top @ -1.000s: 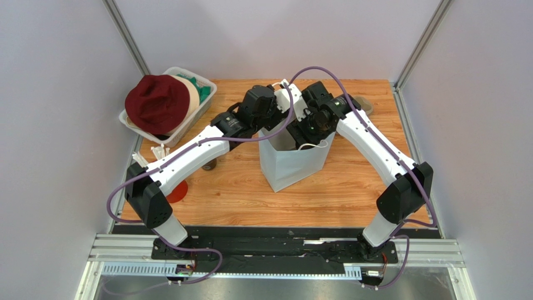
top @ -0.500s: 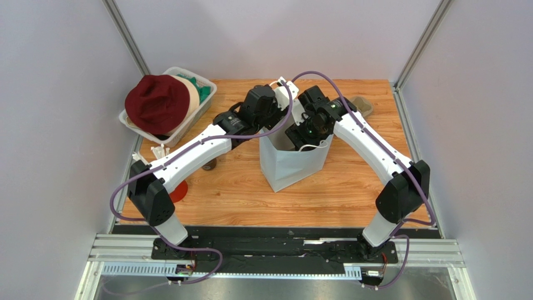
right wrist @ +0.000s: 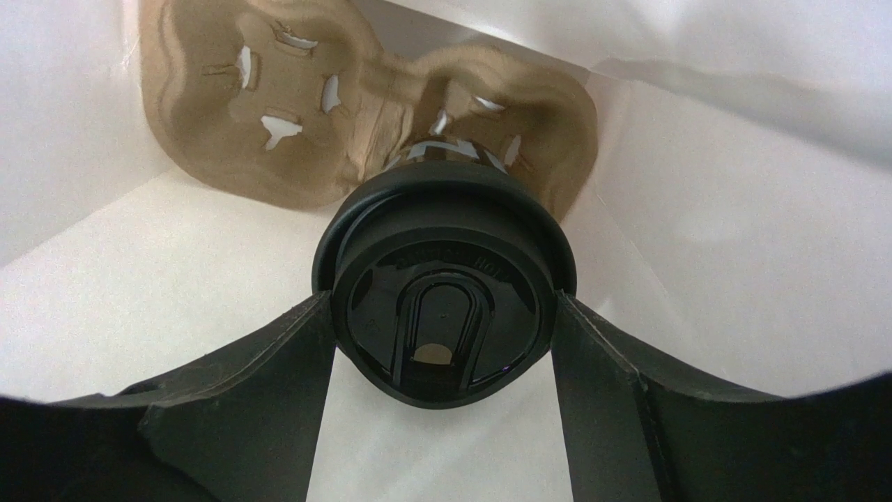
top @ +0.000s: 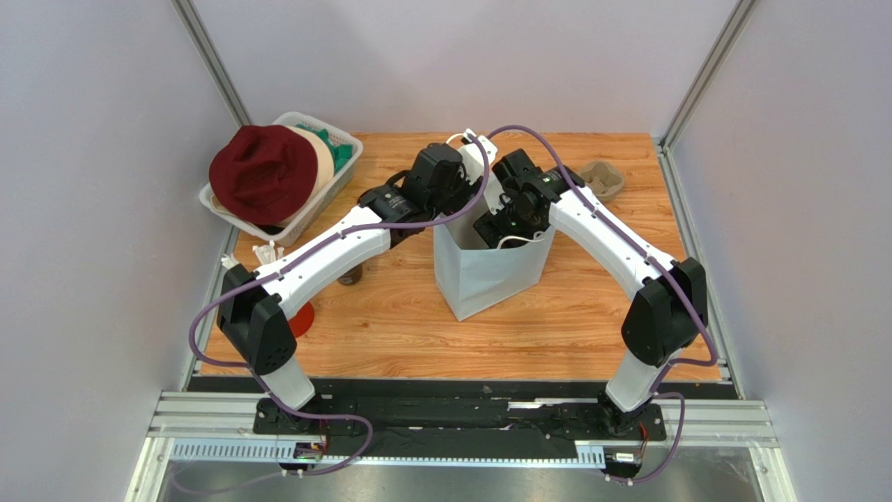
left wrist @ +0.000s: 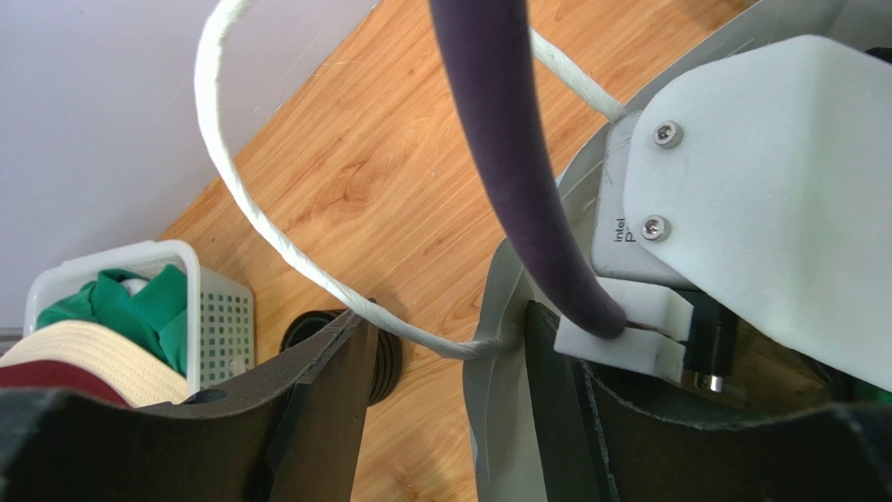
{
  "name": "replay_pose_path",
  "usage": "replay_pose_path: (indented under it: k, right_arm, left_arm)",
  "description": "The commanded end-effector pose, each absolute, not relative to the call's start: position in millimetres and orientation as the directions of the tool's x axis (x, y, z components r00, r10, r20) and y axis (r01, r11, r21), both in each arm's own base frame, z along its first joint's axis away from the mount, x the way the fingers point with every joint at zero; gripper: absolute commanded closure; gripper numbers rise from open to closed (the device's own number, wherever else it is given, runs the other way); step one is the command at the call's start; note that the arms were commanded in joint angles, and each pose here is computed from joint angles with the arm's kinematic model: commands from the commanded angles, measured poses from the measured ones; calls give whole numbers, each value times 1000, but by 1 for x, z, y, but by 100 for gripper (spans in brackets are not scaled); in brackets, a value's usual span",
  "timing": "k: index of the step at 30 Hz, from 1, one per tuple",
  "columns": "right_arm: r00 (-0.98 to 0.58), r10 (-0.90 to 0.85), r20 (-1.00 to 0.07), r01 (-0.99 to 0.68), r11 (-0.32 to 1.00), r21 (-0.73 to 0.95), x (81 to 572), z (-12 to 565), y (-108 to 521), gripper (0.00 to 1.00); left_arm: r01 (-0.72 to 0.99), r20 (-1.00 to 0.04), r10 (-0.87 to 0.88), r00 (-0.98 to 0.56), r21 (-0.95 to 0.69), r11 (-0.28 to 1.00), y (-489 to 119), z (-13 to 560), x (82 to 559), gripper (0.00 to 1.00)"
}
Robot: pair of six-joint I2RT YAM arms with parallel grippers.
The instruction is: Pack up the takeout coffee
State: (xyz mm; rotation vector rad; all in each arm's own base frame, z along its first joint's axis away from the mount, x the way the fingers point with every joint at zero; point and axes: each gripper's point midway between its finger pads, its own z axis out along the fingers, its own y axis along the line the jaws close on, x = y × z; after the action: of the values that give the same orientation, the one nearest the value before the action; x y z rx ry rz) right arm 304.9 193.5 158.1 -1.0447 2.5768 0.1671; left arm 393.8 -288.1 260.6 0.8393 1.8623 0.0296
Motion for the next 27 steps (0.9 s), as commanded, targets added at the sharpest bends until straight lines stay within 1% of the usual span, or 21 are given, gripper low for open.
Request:
replay_pose_path:
  k: [1, 10, 15, 23, 27]
  right_arm:
    - [-649, -676, -349, -715, 699, -25, 304, 148, 198, 81]
    - [-652, -690, -313, -724, 690, -12, 295, 128, 198, 81]
    - [-648, -687, -328, -722, 691, -22, 298, 124, 199, 81]
    - [-657, -695, -292, -720, 694, -33, 295, 111, 194, 81]
    - [-650, -694, -310, -719, 693, -46, 298, 118, 194, 79]
  left_arm:
    - [503, -851, 491, -187, 346, 792, -287, 285, 395, 37]
    - [507, -856, 486, -175, 345, 790, -284, 289, 391, 37]
    - [512, -850, 495, -178, 350, 785, -283, 284, 389, 37]
    - [513, -848, 500, -175, 355, 782, -280, 285, 387, 37]
    - [516, -849, 500, -172, 354, 780, -281, 285, 387, 37]
